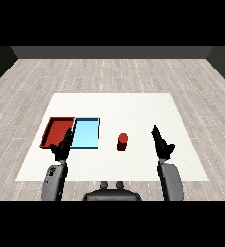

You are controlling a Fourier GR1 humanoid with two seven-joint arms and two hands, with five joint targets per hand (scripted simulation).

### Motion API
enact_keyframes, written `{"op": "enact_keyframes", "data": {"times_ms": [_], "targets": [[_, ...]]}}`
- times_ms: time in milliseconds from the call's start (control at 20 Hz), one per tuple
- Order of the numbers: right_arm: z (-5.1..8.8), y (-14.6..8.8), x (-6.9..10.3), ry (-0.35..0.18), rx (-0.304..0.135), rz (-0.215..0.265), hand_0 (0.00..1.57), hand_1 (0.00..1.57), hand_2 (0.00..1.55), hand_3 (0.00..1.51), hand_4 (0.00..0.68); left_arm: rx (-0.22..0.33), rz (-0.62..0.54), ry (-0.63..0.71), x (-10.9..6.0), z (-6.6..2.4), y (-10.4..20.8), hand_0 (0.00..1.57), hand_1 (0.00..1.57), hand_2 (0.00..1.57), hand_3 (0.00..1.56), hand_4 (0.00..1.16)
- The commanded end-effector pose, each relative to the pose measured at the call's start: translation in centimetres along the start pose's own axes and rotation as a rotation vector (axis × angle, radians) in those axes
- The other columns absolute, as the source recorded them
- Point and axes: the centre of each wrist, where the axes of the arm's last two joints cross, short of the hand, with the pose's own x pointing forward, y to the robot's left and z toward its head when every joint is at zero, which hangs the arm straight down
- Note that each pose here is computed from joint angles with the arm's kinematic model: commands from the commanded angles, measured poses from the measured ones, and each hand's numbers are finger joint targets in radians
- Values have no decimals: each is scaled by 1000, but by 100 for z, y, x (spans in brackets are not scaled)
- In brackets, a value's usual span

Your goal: Pick the red can and put it in the red box

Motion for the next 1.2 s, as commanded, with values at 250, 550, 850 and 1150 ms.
{"op": "enact_keyframes", "data": {"times_ms": [250, 550, 850, 1150], "targets": [[70, -169, -152, 50, -22, 16, 0, 0, 0, 0, 0, -33, -58, 8, 5, -314, 36, 0, 0, 0, 0, 0], [157, -139, -115, -298, -9, -87, 0, 0, 0, 0, 0, -23, 64, -455, 199, -166, -144, 0, 0, 0, 0, 0], [-51, -65, -51, -315, 12, -78, 0, 0, 0, 0, 0, -8, 35, -457, 115, 176, -159, 0, 0, 0, 0, 0], [-13, -236, -206, -276, 28, -99, 0, 0, 0, 0, 0, -9, 50, -468, -34, -103, -209, 0, 0, 0, 0, 0]]}}
